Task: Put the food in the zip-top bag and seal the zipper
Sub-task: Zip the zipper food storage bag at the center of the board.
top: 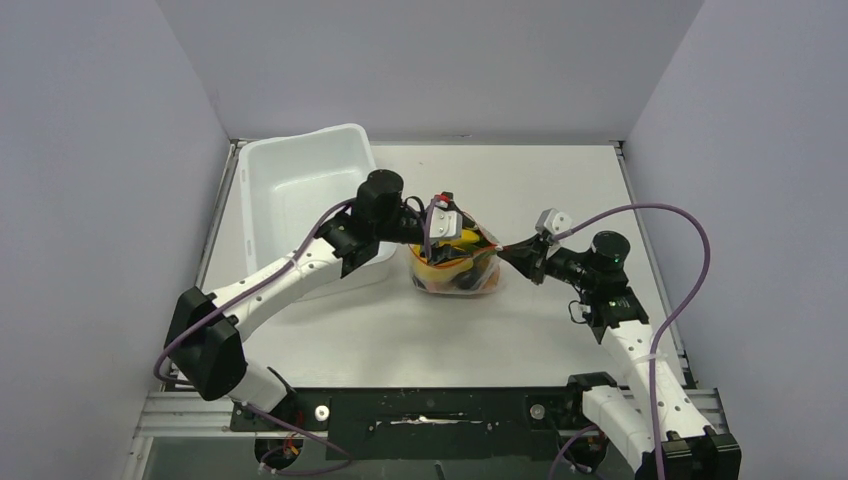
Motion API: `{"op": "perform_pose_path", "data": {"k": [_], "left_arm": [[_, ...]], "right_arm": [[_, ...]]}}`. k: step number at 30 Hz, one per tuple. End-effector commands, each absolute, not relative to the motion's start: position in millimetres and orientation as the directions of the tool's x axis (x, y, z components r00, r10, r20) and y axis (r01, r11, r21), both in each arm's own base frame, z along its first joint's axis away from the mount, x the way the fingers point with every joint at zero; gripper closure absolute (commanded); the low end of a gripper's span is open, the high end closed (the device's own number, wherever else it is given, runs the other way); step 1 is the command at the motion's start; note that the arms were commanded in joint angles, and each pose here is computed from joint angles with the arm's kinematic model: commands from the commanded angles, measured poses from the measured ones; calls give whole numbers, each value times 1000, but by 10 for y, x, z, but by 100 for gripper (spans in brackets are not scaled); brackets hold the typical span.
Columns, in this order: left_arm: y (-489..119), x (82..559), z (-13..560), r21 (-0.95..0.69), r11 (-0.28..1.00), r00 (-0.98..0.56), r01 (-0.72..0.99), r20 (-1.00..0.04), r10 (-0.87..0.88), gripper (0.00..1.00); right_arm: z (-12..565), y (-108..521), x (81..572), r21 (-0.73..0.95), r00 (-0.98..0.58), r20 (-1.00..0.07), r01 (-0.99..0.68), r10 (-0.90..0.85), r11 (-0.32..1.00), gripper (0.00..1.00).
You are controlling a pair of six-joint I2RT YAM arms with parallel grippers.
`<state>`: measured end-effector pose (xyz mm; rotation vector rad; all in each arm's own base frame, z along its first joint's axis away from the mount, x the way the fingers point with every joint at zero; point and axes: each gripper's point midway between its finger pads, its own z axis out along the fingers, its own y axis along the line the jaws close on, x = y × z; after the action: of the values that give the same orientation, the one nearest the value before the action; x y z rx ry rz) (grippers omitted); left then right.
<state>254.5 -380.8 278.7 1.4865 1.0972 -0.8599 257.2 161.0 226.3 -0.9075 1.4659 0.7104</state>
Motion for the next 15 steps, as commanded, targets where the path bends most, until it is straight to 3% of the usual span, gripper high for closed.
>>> {"op": "perform_pose_path", "data": {"k": [1,8,15], "left_arm": [[-3992,2489,3117,383,-70,388,921,-917,92,46],[-4171,2467,3042,368,-97,376,925,-922,88,56],[-4293,2498,2954,360,-112,370,926,-924,96,57]], "right_arm": [[2563,1674,2563,-181,134,-982,-859,-132,480,100],[2543,1718,2555,-179,131,-982,-863,-133,472,100],[2546,1760,2515,-180,135,-983,-869,-128,460,100]]}}
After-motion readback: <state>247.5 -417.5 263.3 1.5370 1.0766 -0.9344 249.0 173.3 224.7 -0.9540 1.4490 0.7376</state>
